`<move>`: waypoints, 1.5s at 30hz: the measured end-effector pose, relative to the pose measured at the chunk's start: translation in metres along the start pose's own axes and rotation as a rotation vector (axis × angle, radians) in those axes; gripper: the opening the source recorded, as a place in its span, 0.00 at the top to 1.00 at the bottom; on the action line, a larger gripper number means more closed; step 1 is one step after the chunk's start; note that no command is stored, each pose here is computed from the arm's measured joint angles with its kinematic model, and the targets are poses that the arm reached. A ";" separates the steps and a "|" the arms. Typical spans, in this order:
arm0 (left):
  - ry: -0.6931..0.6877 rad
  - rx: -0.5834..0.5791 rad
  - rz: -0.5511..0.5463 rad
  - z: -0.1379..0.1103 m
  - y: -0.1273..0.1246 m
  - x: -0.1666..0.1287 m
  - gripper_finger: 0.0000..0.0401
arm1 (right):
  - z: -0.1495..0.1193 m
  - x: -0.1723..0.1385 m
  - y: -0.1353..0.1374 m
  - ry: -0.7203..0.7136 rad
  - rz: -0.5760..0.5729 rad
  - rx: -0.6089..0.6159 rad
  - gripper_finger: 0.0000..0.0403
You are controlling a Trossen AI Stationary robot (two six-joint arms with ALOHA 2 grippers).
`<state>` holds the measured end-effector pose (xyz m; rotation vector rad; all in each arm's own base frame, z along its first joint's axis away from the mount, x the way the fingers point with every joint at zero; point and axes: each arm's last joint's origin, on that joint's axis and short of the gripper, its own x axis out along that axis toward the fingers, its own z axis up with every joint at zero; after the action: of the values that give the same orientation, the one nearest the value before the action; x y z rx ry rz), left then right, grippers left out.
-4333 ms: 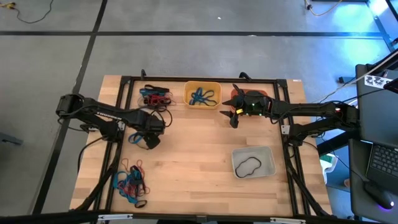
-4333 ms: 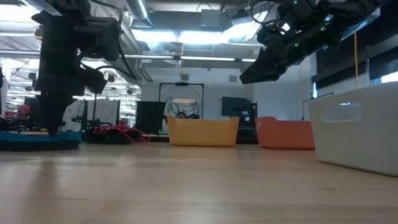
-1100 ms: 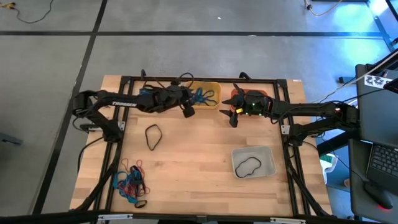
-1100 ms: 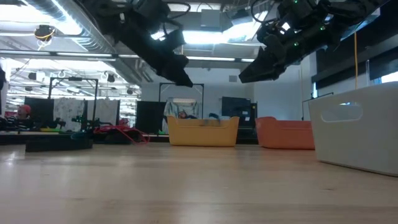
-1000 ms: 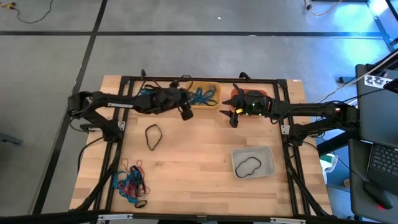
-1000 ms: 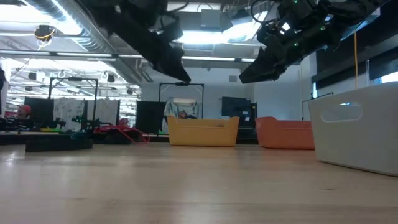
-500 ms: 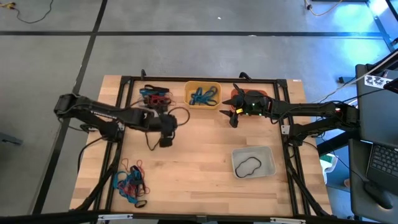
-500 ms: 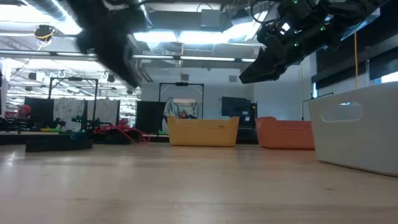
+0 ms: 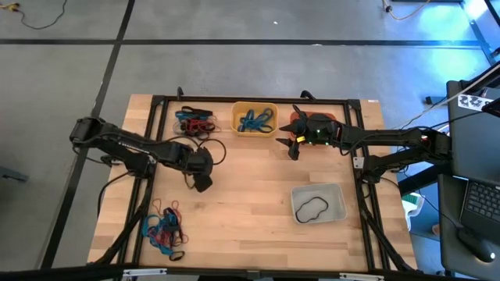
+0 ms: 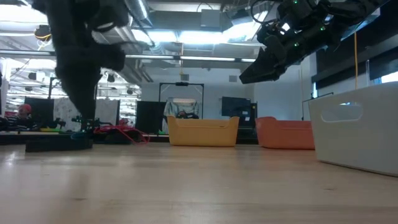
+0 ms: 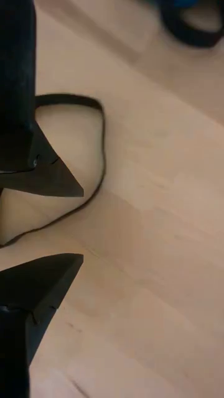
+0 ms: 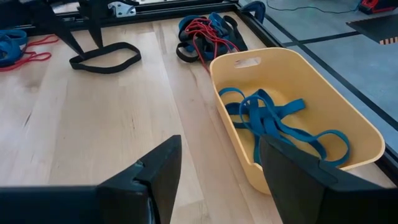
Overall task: Sort rubber bands into baskets
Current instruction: Put the black rubber band into the white bin
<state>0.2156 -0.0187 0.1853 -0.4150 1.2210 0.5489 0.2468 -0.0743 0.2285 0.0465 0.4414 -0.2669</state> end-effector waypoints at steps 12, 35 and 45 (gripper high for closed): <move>0.113 -0.027 0.065 -0.006 0.001 0.040 0.61 | 0.000 0.000 0.000 -0.002 0.000 0.018 0.47; 0.007 0.402 -0.038 0.027 -0.040 0.026 0.99 | 0.003 0.000 0.003 -0.033 0.114 0.045 0.47; -0.189 0.472 -0.042 0.056 -0.057 0.001 0.99 | 0.005 -0.002 0.012 -0.047 0.374 0.030 0.45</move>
<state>0.2924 -0.0315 0.2011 0.0116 1.1136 0.2429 0.2502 -0.0626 0.2336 0.1504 0.3733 0.0931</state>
